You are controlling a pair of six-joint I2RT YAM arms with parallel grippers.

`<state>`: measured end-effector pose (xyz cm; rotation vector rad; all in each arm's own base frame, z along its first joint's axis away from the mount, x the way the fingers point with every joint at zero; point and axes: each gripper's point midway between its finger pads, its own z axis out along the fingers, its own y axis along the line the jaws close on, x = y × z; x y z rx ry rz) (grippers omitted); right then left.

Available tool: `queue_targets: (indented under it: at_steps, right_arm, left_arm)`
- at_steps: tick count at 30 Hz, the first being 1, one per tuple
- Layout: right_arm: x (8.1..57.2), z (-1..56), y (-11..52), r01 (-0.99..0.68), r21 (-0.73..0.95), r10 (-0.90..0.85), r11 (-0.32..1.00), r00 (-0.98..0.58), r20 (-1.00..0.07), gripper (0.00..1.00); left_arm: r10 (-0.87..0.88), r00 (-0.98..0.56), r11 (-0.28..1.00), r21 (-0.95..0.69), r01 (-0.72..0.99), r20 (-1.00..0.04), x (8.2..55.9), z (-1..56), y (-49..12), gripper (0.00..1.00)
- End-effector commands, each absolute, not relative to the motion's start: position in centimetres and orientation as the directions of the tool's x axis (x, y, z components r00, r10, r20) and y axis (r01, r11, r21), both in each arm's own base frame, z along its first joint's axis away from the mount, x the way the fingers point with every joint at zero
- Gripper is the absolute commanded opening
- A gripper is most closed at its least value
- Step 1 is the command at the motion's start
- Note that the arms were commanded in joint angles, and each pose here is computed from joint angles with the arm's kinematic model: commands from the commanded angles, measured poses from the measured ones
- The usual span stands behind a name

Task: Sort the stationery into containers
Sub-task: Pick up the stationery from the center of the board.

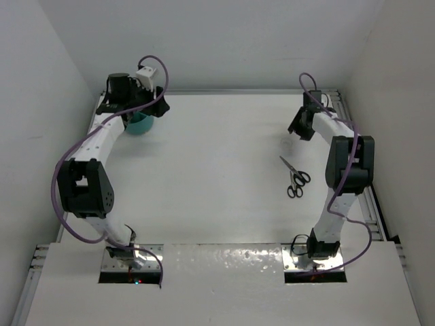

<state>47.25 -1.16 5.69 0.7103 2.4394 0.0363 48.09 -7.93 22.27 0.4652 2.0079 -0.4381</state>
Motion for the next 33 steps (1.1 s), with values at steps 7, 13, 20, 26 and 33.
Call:
queue_targets:
  at_steps: [7,13,20,26,33]
  right_arm:
    - [44.6,2.8,0.6,0.443,0.106,0.44,0.89,-0.777,-0.45,0.47]
    - [44.5,0.7,0.5,0.455,0.087,0.447,0.886,-0.79,-0.418,0.47]
    - [44.3,-0.7,-0.1,0.479,0.066,0.46,0.875,-0.783,-0.419,0.41]
    - [44.5,-0.9,-0.4,0.484,0.052,0.457,0.874,-0.78,-0.426,0.34]
    - [45.3,3.4,-0.5,0.471,0.102,0.454,0.876,-0.735,-0.504,0.37]
  left_arm:
    - [0.156,-0.402,0.867,-0.069,0.493,-0.902,46.4,24.2,-9.1,0.56]
    - [0.15,-0.396,0.87,-0.069,0.488,-0.906,46.6,24.5,-9.1,0.56]
    - [0.148,-0.38,0.867,-0.065,0.493,-0.913,46.3,25.2,-9.3,0.56]
    - [0.147,-0.375,0.862,-0.067,0.503,-0.915,46.0,25.4,-9.5,0.56]
    - [0.154,-0.368,0.86,-0.059,0.507,-0.917,45.7,25.6,-9.5,0.56]
